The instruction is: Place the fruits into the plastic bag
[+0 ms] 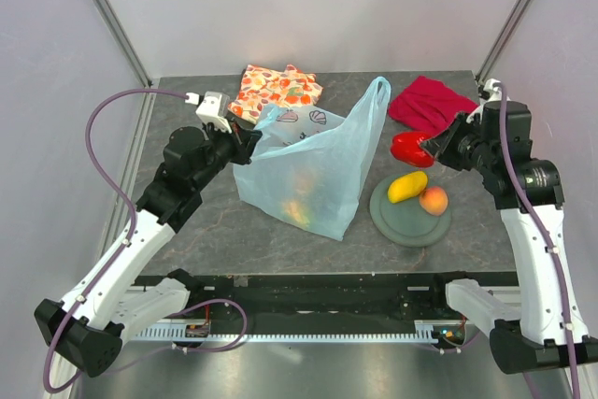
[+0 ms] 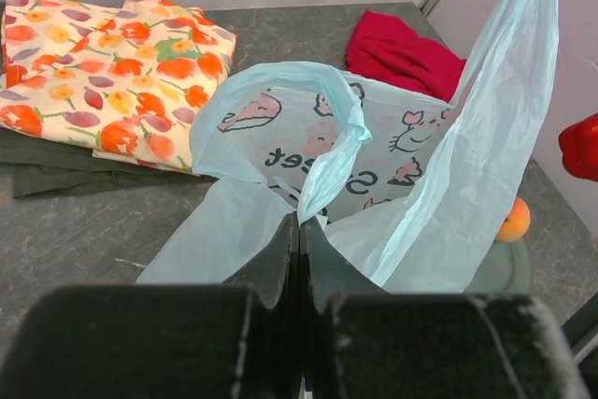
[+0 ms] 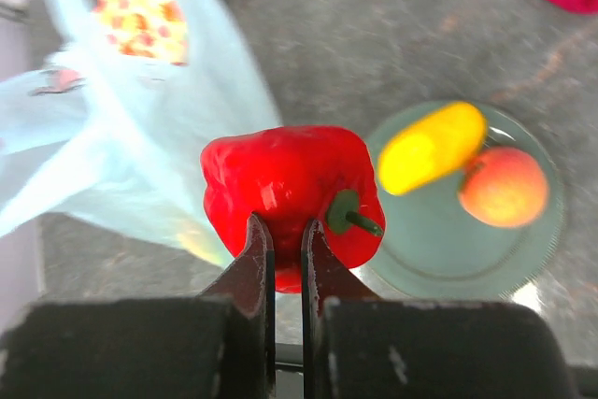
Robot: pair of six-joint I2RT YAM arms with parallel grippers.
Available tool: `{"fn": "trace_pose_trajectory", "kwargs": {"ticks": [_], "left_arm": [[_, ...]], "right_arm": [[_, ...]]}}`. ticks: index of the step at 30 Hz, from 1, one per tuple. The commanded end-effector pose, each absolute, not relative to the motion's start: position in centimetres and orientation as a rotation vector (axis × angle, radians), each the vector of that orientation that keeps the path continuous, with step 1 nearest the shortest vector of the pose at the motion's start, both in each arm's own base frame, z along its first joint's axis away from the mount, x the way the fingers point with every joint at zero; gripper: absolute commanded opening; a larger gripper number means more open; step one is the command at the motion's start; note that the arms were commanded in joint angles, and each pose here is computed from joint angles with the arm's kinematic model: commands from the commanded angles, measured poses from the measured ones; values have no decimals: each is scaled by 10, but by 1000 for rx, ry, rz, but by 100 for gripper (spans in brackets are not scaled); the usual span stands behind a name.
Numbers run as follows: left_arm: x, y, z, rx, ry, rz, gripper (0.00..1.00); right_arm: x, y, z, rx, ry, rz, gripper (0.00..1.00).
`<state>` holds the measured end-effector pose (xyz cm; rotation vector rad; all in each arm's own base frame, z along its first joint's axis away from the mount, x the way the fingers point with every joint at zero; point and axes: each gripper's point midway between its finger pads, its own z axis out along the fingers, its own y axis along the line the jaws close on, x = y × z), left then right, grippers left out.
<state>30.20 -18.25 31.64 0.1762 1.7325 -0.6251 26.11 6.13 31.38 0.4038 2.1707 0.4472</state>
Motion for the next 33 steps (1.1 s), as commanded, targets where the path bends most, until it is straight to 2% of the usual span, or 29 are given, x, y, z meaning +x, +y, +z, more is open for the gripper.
{"fn": "trace_pose_trajectory", "kwargs": {"ticks": [1,6,11,16,24,28,33], "left_arm": [[298,-185,344,150,1671,-678,2],[294,-187,343,163,1679,-697,2],[289,-180,347,139,1671,-687,1],[286,-176,350,121,1670,-676,2],[287,-168,352,75,1667,-656,2],[290,-165,352,56,1666,-636,2],[293,-165,350,51,1676,-624,1]], "right_arm": [[266,87,390,262,1938,646,0],[280,114,454,171,1704,860,0],[311,137,465,101,1657,898,0],[329,210,463,-68,1691,933,0],[358,279,411,-234,1854,921,0],[354,289,382,-297,1940,893,0],[341,291,319,-352,2115,839,0]]}}
